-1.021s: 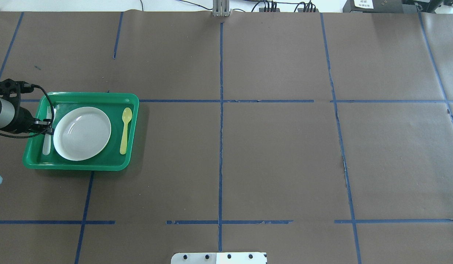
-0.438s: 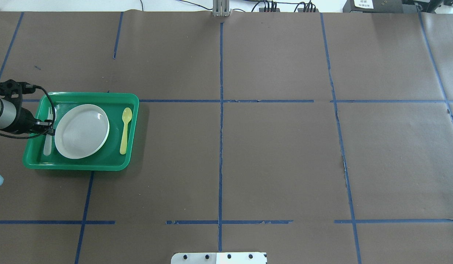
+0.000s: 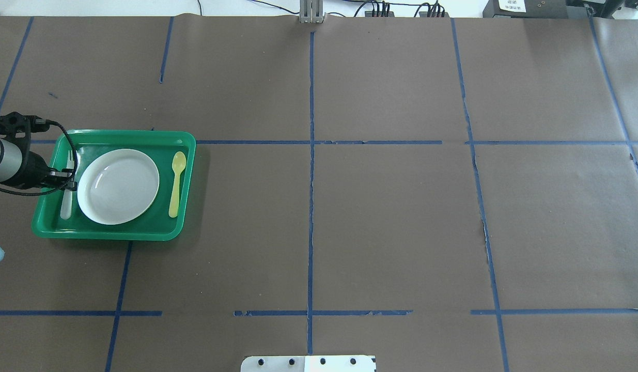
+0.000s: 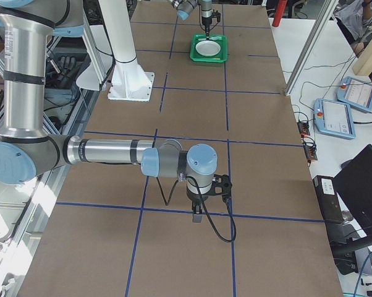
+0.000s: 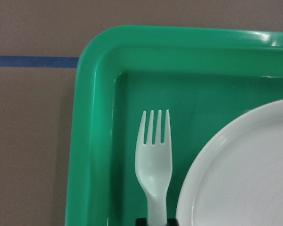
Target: Place fork
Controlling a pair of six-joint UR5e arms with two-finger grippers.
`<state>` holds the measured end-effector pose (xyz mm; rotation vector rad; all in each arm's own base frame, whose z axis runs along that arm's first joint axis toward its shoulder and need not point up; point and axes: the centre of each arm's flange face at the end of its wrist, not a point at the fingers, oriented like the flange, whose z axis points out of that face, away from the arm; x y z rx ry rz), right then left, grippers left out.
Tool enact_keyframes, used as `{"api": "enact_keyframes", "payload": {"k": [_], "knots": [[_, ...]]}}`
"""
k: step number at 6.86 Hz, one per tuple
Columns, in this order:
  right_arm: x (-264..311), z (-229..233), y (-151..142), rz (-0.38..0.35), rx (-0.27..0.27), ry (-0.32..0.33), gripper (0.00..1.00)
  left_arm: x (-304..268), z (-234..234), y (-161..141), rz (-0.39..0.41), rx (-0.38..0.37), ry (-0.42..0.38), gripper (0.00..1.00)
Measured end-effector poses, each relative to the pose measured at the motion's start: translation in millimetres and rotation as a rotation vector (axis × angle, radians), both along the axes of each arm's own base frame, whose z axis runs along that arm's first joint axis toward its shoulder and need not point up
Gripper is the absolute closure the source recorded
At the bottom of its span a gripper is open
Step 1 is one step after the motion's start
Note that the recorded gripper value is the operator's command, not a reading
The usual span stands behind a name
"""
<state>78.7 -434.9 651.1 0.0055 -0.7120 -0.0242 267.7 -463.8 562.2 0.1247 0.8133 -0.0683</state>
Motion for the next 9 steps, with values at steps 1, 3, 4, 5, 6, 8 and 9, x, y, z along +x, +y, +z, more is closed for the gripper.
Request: {"api": "enact_keyframes", "payload": {"k": [1, 3, 4, 5, 6, 8, 9], "knots": [[0.0, 0.0, 0.0, 0.0, 0.0, 0.0, 0.0, 0.0, -0.9, 0.4, 0.003, -0.001, 0.003, 0.26], [0.0, 0.0, 0.0, 0.0, 0.0, 0.0, 0.0, 1.0, -1.3, 2.0, 0.015, -0.009, 0.013, 0.0], [0.0, 0.0, 0.0, 0.0, 0.0, 0.0, 0.0, 0.2, -4.6, 2.6, 0.018, -0.008, 0.019, 0.0], [0.0, 0.0, 0.0, 0.0, 0.0, 0.0, 0.0, -2.4, -14.9, 4.5, 0.024, -0.001, 0.037, 0.0], [0.0, 0.0, 0.0, 0.0, 0.0, 0.0, 0.0, -5.3, -29.2, 8.4, 0.039, 0.003, 0.067, 0.0], [0.0, 0.0, 0.0, 0.0, 0.0, 0.0, 0.0, -20.9, -56.2, 8.7, 0.07, 0.058, 0.11, 0.0], [0.0, 0.0, 0.0, 0.0, 0.0, 0.0, 0.0, -49.5, -63.8, -0.1, 0.093, 0.123, 0.104, 0.0]]}}
